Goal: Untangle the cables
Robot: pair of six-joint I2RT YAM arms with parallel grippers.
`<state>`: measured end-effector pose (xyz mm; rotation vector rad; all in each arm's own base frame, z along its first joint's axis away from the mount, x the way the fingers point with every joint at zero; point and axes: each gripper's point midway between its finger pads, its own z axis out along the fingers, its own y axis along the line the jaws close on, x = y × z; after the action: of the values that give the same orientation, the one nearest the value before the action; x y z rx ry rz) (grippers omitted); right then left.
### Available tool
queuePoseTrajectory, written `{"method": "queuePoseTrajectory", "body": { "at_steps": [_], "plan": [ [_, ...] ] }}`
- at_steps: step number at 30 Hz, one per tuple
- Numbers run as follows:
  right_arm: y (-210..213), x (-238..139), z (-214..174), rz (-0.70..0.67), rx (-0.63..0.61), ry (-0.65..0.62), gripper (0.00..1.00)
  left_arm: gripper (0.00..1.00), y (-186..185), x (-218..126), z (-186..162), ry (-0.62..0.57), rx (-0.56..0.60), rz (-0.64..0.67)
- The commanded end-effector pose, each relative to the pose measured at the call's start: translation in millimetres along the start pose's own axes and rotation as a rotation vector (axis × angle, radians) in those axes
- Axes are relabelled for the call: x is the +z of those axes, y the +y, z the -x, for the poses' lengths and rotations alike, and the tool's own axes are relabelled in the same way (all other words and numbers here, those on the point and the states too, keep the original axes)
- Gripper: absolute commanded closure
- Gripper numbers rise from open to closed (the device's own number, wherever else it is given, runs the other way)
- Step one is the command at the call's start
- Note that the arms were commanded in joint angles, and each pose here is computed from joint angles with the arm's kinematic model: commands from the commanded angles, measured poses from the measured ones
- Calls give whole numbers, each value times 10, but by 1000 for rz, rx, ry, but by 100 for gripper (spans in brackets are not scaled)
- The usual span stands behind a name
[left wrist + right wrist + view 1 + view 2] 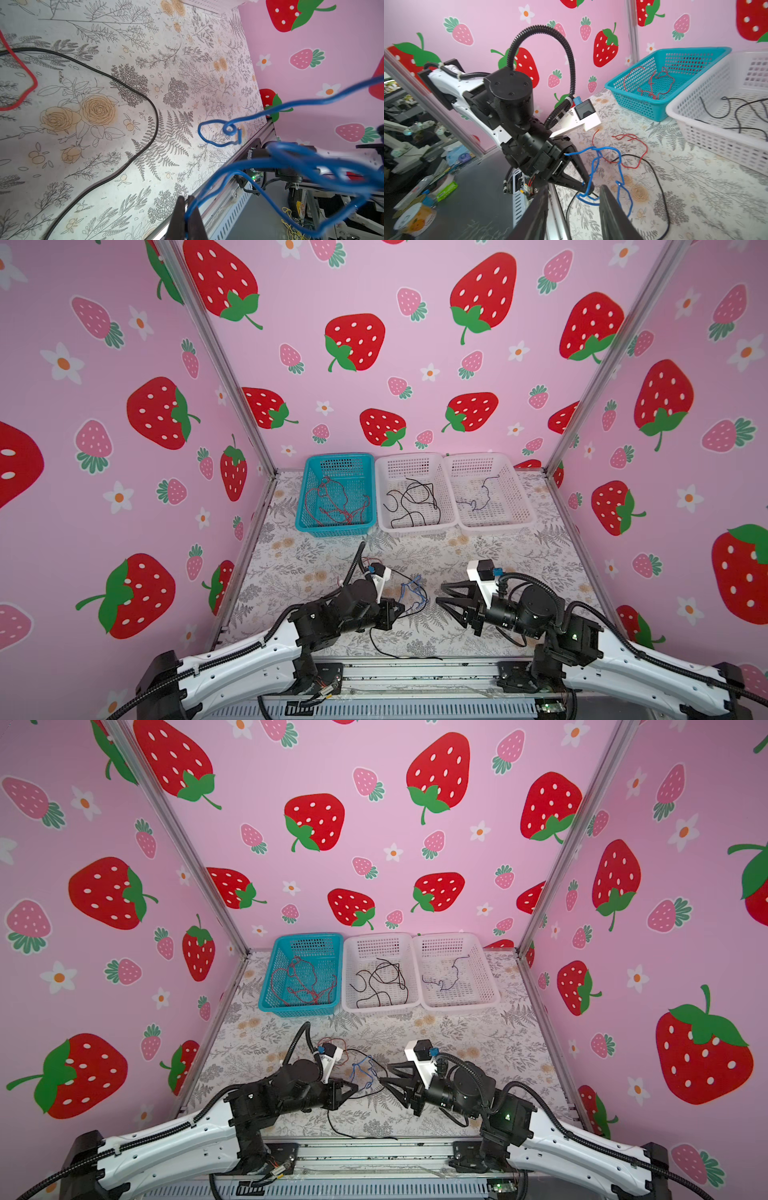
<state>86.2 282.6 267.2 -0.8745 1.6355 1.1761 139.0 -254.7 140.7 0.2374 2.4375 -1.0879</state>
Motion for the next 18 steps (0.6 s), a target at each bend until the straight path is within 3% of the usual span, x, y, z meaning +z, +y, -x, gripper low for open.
{"method": "queuePoseTrajectory", "body": {
  "at_steps": [1,7,18],
  "plan": [
    [-177,106,-131,-91,-98,82,57,100,-151,-98,-36,60,37,-41],
    [-272,370,-258,-108,-137,137,58,100,-223,-126,-112,101,43,-85],
    [-339,572,-288,-110,-176,113,67,100,-266,-146,-181,133,51,-119]
  ]
}}
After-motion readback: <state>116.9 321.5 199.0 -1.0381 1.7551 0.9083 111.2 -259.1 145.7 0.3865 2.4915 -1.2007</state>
